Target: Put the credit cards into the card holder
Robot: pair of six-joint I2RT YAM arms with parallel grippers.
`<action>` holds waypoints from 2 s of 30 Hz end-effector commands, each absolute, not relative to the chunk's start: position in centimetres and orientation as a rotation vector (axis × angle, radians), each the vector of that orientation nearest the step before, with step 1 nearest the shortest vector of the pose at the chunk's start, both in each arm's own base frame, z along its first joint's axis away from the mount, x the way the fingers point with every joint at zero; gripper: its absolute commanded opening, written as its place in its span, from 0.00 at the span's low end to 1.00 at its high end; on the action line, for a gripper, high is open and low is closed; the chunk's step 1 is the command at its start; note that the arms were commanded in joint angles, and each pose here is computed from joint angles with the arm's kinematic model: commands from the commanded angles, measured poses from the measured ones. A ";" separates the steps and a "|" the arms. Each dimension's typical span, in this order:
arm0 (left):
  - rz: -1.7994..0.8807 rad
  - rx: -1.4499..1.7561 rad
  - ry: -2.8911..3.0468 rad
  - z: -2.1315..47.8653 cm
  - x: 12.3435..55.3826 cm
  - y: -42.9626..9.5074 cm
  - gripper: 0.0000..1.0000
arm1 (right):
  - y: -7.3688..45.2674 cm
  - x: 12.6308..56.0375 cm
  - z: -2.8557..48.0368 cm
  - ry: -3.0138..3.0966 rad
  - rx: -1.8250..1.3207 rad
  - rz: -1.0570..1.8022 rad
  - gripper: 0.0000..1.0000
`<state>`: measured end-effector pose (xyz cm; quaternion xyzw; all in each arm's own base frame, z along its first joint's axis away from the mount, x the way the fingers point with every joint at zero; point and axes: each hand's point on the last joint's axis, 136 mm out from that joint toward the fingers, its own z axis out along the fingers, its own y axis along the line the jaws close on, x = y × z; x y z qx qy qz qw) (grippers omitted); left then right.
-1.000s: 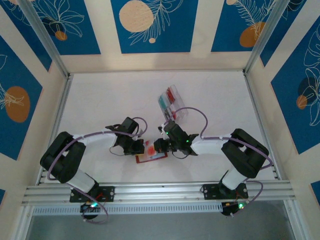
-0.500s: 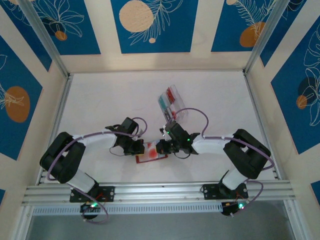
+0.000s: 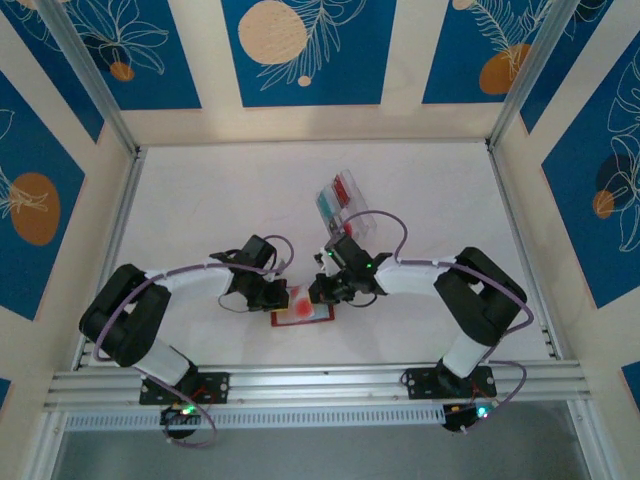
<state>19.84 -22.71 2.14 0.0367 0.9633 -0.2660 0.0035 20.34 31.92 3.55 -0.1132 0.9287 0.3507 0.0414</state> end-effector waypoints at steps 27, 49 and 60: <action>-0.843 0.017 3.037 2.5 19.0 -21.8 0.02 | 35.3 19.7 3.1 2.871 -0.156 1.008 0.00; -0.750 -0.093 3.056 2.3 18.7 -17.9 0.00 | 32.9 18.6 -0.9 3.042 -0.259 0.702 0.00; -0.664 -0.155 3.101 0.7 17.3 -16.4 0.00 | 32.0 18.7 -1.6 3.083 -0.222 0.613 0.00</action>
